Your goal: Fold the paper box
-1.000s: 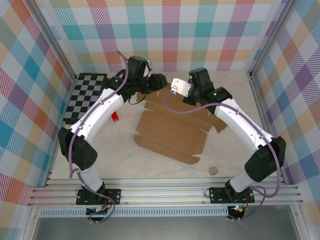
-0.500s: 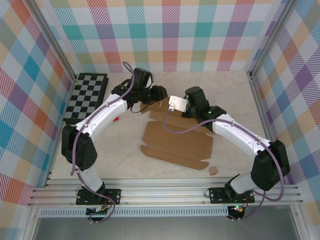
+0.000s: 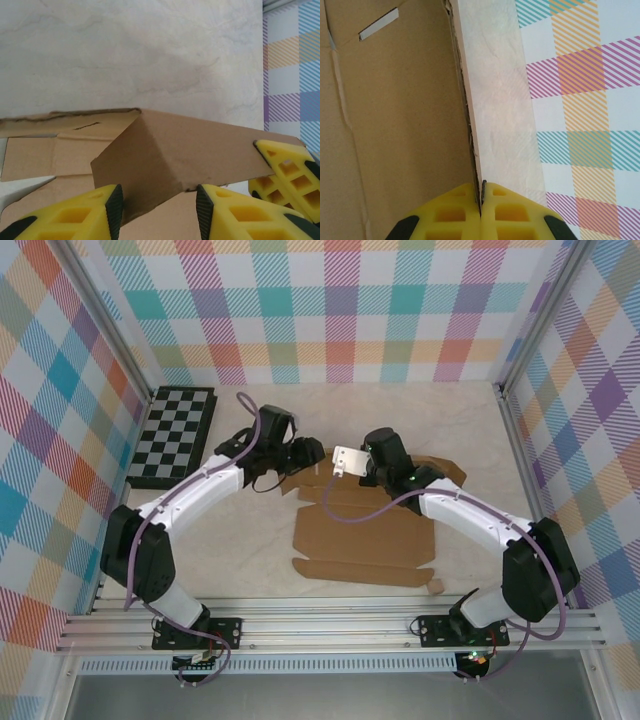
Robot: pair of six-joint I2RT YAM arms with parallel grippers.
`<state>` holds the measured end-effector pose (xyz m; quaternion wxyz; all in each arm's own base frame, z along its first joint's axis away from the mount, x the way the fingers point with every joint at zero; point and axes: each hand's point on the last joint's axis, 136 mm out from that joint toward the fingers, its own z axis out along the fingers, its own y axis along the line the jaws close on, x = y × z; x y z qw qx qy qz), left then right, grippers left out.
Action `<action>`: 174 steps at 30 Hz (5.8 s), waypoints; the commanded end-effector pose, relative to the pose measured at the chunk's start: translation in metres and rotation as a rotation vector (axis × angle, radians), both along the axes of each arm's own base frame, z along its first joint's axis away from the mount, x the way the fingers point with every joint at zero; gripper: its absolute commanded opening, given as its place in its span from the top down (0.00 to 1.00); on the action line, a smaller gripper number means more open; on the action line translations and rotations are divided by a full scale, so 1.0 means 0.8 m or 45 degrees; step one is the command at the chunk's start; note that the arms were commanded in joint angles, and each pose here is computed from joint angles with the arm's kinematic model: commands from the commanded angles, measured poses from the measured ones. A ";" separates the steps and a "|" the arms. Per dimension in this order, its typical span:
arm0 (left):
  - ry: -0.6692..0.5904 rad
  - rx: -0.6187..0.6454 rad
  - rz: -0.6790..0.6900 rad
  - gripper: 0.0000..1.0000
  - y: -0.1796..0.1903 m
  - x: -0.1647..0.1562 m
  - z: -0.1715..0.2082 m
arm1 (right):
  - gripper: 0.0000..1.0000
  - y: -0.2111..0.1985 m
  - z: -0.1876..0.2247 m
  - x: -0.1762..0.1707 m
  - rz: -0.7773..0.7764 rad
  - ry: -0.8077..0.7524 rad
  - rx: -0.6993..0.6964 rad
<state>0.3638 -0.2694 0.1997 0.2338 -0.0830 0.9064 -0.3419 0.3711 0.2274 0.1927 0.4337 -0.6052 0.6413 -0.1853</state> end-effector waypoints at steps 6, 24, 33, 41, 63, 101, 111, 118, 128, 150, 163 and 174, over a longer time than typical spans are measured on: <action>-0.115 -0.007 0.123 0.53 0.037 -0.026 0.049 | 1.00 0.000 0.014 0.004 -0.041 -0.086 0.082; -0.002 -0.106 0.096 0.35 -0.005 0.021 0.039 | 1.00 0.004 0.009 -0.012 -0.001 -0.200 0.058; 0.068 -0.107 0.103 0.60 -0.011 0.002 0.002 | 1.00 0.005 -0.001 -0.017 -0.013 -0.208 0.031; 0.105 -0.043 0.115 0.69 -0.004 -0.011 -0.030 | 1.00 0.006 -0.013 -0.022 -0.025 -0.307 -0.031; -0.071 0.025 -0.090 0.60 0.046 -0.085 -0.027 | 1.00 0.005 -0.047 -0.025 -0.005 -0.317 -0.139; -0.123 0.272 -0.088 0.47 0.025 -0.029 -0.192 | 1.00 0.008 -0.057 -0.030 0.009 -0.246 -0.127; -0.154 0.374 -0.195 0.61 -0.015 -0.027 -0.174 | 1.00 0.007 -0.050 -0.031 -0.001 -0.246 -0.102; -0.077 0.396 -0.228 0.60 -0.027 -0.038 -0.202 | 1.00 0.007 -0.051 -0.033 0.002 -0.232 -0.098; -0.062 0.338 -0.198 0.60 -0.036 -0.040 -0.200 | 1.00 0.007 -0.061 -0.034 0.005 -0.208 -0.112; -0.658 0.382 0.022 0.57 0.141 -0.022 0.001 | 1.00 0.004 -0.069 -0.032 0.013 -0.200 -0.131; -0.706 0.519 -0.328 0.47 0.197 0.058 -0.069 | 1.00 0.006 -0.059 -0.035 0.027 -0.207 -0.098; -0.695 0.488 -0.659 0.49 0.146 0.052 -0.103 | 1.00 0.008 -0.064 -0.034 0.034 -0.198 -0.110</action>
